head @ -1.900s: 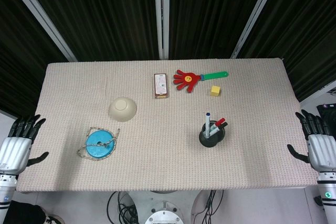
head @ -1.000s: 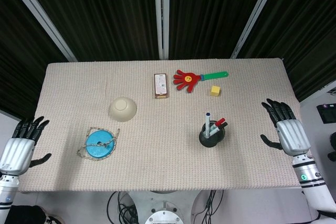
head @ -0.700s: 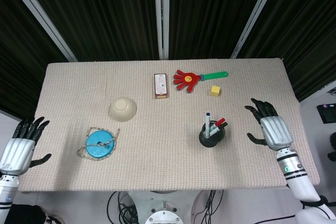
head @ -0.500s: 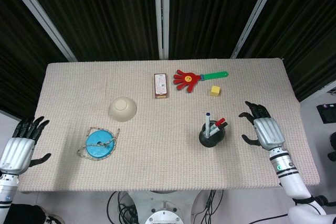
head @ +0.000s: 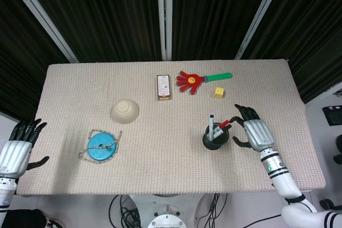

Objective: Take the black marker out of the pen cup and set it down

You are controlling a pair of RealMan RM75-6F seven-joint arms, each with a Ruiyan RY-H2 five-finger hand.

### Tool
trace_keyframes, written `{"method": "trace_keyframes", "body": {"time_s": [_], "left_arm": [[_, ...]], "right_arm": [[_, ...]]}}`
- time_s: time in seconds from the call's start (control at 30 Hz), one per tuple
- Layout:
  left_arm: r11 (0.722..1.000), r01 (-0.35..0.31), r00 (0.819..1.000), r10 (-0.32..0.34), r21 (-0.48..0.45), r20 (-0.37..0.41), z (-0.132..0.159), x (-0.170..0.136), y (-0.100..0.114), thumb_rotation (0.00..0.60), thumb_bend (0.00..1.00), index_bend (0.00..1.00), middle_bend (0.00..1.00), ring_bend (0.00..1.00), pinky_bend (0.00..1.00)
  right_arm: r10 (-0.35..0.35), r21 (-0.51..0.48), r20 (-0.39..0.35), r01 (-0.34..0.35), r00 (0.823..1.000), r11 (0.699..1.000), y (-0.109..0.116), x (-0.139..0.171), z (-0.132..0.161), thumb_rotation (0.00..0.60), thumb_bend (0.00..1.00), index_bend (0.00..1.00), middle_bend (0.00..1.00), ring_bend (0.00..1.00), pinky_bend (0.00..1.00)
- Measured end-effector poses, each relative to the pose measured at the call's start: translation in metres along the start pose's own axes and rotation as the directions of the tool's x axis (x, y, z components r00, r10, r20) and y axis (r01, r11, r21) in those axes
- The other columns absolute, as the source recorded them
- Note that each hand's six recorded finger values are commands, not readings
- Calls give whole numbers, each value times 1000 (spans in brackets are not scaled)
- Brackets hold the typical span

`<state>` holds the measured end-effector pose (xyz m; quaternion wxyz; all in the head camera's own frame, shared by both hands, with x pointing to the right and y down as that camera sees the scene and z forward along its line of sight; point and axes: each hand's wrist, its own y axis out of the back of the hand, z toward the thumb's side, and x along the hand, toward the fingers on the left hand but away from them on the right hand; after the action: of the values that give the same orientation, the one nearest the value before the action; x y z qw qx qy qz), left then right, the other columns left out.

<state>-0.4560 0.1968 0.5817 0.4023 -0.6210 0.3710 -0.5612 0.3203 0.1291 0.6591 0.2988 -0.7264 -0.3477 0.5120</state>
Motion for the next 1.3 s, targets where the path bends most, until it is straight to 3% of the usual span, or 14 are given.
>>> {"method": "trace_keyframes", "body": {"time_s": [0.4, 1.3], "left_arm": [[1000, -1, 1000, 1, -1, -6, -2, -1, -1, 600, 131, 103, 43, 0, 0], [1000, -1, 1000, 1, -1, -13, -4, -1, -2, 600, 131, 102, 43, 0, 0]], "right_arm": [[-10, 3, -14, 11, 1000, 1000, 0, -5, 8, 600, 295, 426, 0, 0, 0], [-17, 4, -24, 17, 1000, 1000, -2, -6, 12, 600, 301, 524, 11, 0, 0]]}}
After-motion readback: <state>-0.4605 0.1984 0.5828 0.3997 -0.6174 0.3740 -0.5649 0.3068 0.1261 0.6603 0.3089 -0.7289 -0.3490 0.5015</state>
